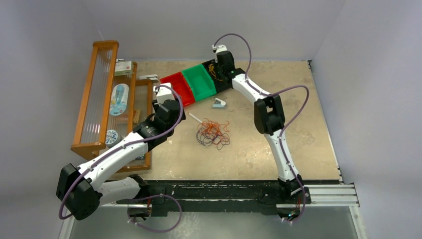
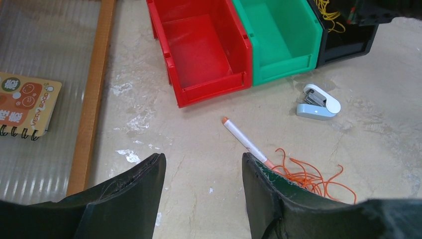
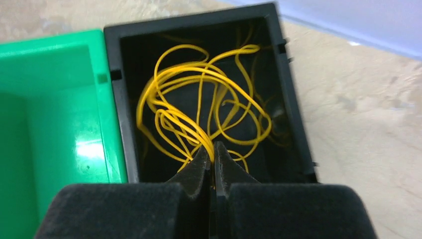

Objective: Untangle the cables

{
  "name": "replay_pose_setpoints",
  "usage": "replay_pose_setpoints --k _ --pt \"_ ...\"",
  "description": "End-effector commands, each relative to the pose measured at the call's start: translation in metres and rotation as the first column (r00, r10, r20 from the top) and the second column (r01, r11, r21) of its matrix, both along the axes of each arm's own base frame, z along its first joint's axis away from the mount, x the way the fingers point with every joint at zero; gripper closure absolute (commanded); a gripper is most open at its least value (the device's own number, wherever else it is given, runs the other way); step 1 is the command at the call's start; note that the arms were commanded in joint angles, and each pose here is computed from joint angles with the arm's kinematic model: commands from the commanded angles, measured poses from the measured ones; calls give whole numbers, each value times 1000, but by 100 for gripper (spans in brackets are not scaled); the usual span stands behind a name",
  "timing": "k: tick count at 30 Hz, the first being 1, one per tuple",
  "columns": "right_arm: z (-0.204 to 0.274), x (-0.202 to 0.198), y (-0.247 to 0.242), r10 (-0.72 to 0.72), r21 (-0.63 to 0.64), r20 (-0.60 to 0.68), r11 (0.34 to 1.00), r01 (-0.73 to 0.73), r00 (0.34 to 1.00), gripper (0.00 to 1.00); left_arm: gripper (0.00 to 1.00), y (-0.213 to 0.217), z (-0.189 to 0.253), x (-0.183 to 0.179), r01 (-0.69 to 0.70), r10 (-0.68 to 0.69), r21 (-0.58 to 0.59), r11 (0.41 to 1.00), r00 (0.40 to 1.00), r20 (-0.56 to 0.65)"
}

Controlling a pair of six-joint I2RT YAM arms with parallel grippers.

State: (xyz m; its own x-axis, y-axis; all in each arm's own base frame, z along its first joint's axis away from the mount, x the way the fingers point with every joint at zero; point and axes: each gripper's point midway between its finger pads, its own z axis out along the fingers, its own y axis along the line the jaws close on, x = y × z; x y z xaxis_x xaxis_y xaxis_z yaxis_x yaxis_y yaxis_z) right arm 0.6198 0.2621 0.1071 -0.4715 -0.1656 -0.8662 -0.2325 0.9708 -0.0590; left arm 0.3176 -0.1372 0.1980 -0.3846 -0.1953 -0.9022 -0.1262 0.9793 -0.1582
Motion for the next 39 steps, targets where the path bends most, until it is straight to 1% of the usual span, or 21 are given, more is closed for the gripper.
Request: replay_pose_setpoints --k 1,6,8,10,12,14,16,19,22,24,25,28,33,36,39 --pt "7 3 8 35 -6 13 999 -35 999 100 43 0 6 5 -6 6 -7 1000 1000 15" --pt "-5 0 11 51 -5 -14 999 -51 999 100 43 -4 2 6 9 -9 -8 1000 1000 4" --pt "-2 -2 12 53 9 -16 999 -53 998 99 43 -5 0 6 13 -13 -7 1000 1000 0" --pt "9 -3 12 49 32 2 998 -49 999 93 43 -5 -1 6 14 -14 -5 1000 1000 -2" --pt "27 -5 11 42 49 37 998 -43 998 83 42 -5 -1 6 13 -13 -4 1000 1000 -3" --pt "46 -5 9 38 60 71 997 -42 997 75 40 -7 -3 7 19 -19 -2 1000 1000 -8" --pt "64 -6 7 32 63 98 997 -38 995 64 38 -8 -3 8 21 -21 -2 1000 1000 -9" --pt "86 -9 0 14 57 127 998 -21 992 56 36 -9 -2 8 25 -25 -5 1000 1000 -6" --pt "102 -15 -7 2 50 145 999 -9 989 50 34 -11 -1 9 38 -38 -4 999 999 -4" --pt "109 -23 -12 -12 53 145 999 4 989 48 33 -14 -1 10 56 -56 -2 998 998 -6" --pt "123 -30 -16 -19 68 161 998 8 987 47 32 -17 -1 10 69 -69 -4 998 998 -7" --pt "138 -53 -26 -27 92 174 996 11 984 45 32 -29 -4 12 124 -124 -9 992 992 -21" --pt "151 -110 -44 -5 139 156 990 -17 988 42 32 -61 -21 14 247 -250 -55 967 966 -69" --pt "149 -150 -54 7 182 123 983 -29 992 41 32 -82 -35 16 305 -312 -81 949 945 -97" --pt "135 -188 -63 36 213 72 976 -51 997 37 32 -103 -51 15 354 -361 -74 932 923 -133"
